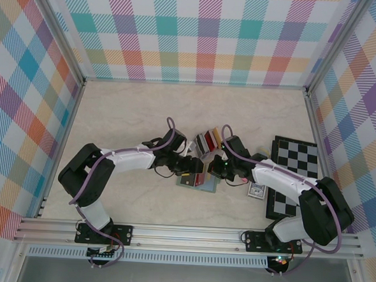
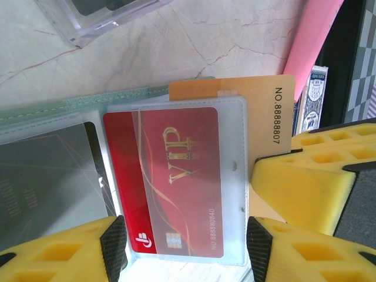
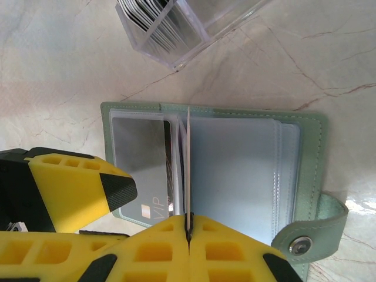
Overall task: Put the credit cards into the card holder
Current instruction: Turn over the card slot at the card holder.
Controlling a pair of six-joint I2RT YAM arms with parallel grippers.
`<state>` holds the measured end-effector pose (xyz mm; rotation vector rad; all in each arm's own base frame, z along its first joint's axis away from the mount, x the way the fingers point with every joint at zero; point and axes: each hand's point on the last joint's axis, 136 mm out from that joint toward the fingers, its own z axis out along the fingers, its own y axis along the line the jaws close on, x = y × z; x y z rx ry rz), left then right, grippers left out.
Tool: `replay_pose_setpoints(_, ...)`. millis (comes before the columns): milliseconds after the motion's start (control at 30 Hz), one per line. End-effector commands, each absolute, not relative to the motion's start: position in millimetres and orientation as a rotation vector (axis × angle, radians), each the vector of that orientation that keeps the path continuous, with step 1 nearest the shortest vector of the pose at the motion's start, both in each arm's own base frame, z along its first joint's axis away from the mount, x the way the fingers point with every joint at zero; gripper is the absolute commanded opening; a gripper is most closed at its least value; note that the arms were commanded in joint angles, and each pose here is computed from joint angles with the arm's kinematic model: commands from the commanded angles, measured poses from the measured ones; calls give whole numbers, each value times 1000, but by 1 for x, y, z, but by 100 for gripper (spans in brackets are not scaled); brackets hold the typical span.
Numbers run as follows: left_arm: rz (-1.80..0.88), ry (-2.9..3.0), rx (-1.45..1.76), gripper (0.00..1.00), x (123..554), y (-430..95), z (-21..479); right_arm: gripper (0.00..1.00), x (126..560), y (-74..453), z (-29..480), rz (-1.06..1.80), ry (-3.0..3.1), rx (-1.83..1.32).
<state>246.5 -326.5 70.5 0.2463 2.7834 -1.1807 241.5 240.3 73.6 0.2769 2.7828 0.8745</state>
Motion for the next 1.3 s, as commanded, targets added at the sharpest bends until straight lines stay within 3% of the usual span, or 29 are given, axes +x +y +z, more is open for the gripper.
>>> replay_pose_setpoints(0, -1158, 2779, 280, 58, 241, -326, 75, 5, 246, 245, 87, 938, 2737, 258)
replay_pose_setpoints(200, -979, 2730, 95, 52, 258, -296, 80, 5, 250, 262, 105, 1059, 2683, 173)
replay_pose_setpoints(400, -866, 2687, -83, 53, 272, -257, 86, 6, 250, 278, 100, 1127, 2728, 117)
replay_pose_setpoints(733, -810, 2707, -146, 56, 274, -243, 80, 6, 252, 243, 102, 818, 2742, 153)
replay_pose_setpoints(967, -783, 2758, -328, 57, 280, -221, 62, 5, 249, 283, 104, 753, 2763, -14)
replay_pose_setpoints(1267, -839, 2840, -379, 46, 275, -218, 40, 4, 248, 321, 85, 597, 2802, -24)
